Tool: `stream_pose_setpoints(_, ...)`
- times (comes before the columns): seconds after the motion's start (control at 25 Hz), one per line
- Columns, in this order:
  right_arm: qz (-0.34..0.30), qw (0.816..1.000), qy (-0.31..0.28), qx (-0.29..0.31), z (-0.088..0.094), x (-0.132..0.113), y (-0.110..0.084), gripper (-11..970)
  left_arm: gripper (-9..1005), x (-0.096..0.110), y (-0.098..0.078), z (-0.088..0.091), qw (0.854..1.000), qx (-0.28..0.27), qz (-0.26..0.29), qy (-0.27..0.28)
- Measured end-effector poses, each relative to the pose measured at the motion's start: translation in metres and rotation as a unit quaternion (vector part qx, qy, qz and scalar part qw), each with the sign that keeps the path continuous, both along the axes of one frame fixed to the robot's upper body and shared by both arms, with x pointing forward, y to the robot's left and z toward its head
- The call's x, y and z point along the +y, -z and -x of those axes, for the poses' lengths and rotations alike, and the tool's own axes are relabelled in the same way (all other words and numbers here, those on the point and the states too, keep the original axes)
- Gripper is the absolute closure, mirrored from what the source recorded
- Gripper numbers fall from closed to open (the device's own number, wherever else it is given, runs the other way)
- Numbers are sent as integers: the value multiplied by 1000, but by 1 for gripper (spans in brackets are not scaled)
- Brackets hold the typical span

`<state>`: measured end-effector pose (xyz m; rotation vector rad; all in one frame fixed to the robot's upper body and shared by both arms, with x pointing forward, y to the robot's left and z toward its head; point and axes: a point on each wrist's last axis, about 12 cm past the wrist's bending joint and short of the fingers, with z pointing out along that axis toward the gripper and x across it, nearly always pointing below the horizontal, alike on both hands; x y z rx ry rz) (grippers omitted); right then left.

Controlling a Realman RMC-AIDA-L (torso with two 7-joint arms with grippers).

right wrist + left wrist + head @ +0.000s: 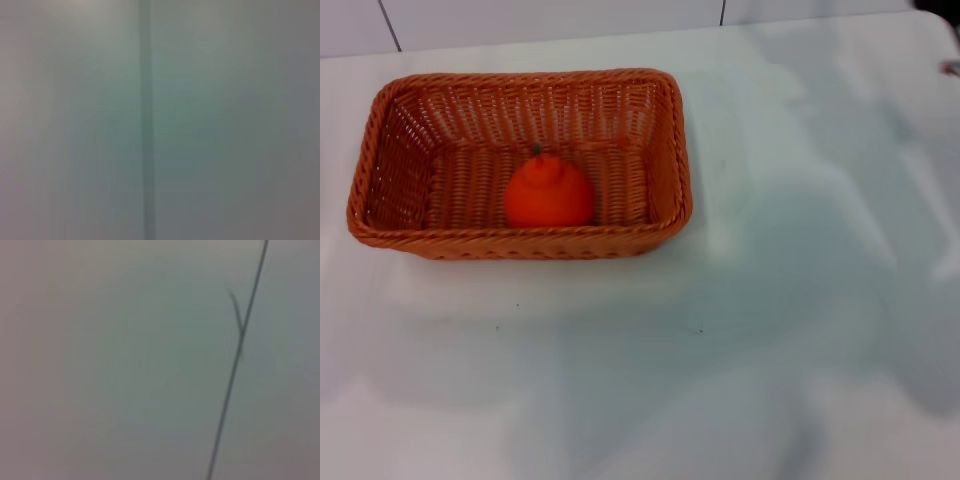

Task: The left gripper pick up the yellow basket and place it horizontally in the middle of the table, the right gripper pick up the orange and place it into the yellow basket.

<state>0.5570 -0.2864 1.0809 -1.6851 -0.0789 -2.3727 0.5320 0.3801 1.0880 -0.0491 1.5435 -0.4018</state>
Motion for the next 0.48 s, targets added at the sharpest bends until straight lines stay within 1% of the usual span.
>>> stream_pose_setpoints(0.16,-15,999,48,18,20,-23,18,24,89,8,9,5,999,2,-33,-42)
stream_pose_setpoints(0.2,-15,998,54,28,24,-26,23,24,89,8,9,5,999,2,-33,-42)
stream_pose_setpoints(0.24,-14,998,58,38,28,-28,27,24,89,11,14,9,997,-2,-46,-58)
stream_pose_setpoints(0.28,-13,997,60,46,31,-29,31,24,89,11,14,9,997,-2,-46,-58)
stream_pose_setpoints(0.32,-12,996,62,55,33,-30,35,24,89,12,22,15,995,-9,-57,-83)
stream_pose_setpoints(0.48,-11,995,64,70,40,-31,42,24,89,13,28,23,993,-21,-58,-104)
